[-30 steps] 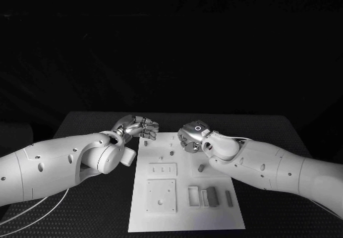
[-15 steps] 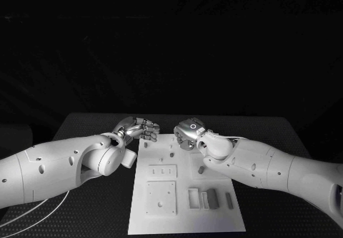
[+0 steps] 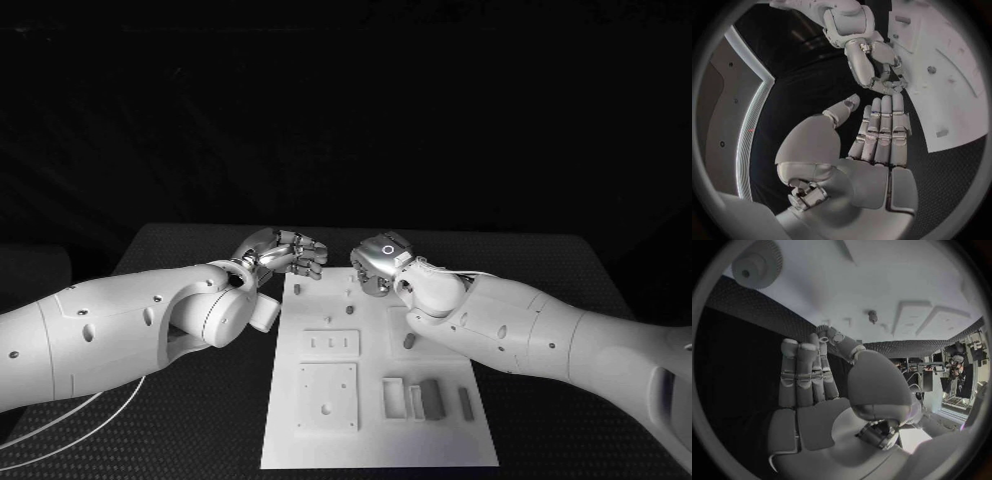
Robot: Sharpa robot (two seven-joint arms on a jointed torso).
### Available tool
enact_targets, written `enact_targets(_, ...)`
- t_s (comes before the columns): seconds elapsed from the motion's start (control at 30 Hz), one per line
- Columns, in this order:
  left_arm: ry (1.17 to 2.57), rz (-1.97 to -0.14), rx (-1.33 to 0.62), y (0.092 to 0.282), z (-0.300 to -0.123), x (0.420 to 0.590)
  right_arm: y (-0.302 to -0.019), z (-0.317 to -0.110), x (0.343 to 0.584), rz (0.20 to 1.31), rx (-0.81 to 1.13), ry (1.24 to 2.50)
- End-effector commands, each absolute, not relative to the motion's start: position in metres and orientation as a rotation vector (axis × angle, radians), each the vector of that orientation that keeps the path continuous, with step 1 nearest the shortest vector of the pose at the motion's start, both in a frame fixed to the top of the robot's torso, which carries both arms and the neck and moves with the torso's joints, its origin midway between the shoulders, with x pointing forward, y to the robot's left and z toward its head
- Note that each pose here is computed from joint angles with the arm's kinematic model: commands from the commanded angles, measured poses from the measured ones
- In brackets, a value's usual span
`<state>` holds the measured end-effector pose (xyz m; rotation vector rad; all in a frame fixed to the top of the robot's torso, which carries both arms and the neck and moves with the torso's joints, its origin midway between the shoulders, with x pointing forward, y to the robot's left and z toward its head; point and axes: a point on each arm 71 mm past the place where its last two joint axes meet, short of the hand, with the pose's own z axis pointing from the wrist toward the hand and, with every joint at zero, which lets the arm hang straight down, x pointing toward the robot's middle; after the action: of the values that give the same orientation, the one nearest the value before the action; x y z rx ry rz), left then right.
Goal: Assemble the parts on the task board
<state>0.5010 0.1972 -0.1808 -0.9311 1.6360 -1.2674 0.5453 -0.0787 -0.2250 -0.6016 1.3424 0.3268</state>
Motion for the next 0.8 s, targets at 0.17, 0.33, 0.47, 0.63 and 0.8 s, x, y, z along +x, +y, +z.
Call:
enact_targets(0.17,1.614,-1.289,-0.913,0.194,-0.172,0.501,-0.071,-0.223,0.544,0.344,-0.623,1.313)
enact_targets(0.33,1.612,-1.295,-0.907,0.192,-0.169,0.501,-0.068,-0.223,0.544,0.347,-0.625,1.310)
enact_targets(0.47,1.608,-1.299,-0.902,0.191,-0.166,0.501,-0.067,-0.223,0.544,0.347,-0.626,1.309)
enact_targets(0.63,1.604,-1.301,-0.898,0.191,-0.163,0.501,-0.066,-0.223,0.545,0.346,-0.625,1.308)
enact_targets(0.8,1.603,-1.304,-0.896,0.191,-0.161,0.501,-0.067,-0.223,0.545,0.344,-0.628,1.307)
